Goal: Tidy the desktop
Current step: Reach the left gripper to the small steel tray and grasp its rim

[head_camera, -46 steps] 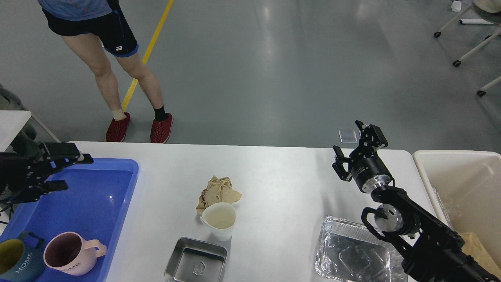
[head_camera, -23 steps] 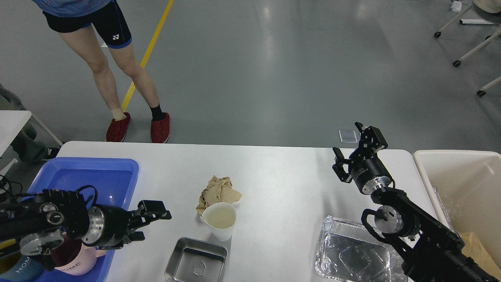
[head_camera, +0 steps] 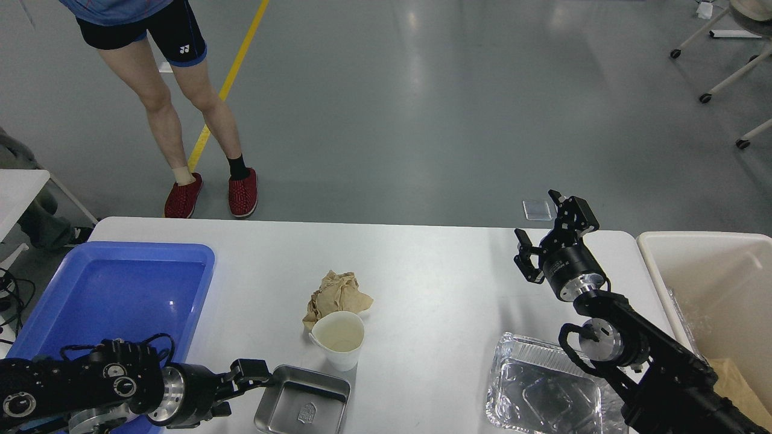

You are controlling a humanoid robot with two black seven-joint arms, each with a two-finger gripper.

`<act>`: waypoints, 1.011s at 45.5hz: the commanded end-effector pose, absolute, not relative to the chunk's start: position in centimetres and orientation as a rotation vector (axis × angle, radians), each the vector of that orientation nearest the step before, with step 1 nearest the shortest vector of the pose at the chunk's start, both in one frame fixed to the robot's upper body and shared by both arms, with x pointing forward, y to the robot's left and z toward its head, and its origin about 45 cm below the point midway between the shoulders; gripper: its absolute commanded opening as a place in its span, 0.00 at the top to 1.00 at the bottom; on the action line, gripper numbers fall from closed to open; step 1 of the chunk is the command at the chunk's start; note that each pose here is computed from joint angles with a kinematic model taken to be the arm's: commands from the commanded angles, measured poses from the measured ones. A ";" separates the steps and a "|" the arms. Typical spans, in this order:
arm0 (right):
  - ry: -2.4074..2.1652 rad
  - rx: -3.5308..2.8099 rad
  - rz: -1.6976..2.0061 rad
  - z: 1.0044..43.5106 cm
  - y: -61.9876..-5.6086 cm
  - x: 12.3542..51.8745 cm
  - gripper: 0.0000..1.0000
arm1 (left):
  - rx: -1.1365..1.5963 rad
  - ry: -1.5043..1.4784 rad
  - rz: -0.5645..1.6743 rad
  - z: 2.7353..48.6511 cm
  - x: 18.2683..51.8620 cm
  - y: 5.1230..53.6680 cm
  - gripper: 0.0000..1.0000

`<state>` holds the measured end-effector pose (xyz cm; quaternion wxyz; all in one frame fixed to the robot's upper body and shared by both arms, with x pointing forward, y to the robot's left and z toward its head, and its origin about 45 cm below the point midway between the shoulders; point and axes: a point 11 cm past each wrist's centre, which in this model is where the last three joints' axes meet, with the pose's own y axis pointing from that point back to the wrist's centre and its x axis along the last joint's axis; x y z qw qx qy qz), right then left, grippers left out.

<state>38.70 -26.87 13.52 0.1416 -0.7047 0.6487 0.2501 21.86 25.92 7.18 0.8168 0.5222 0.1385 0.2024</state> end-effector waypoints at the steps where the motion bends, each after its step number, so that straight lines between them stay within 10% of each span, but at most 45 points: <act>1: 1.874 -2.034 0.724 13.4 -26.9 38.6 0.00 | 1.111 0.291 0.425 6.7 22.0 25.2 0.07; 21: 1.876 -2.034 0.724 13.4 -26.9 38.6 0.00 | 1.110 0.252 0.407 6.4 21.9 24.1 0.33; 46: 1.876 -2.034 0.728 13.3 -26.9 38.5 0.00 | 1.210 0.313 0.361 5.4 20.0 24.5 0.94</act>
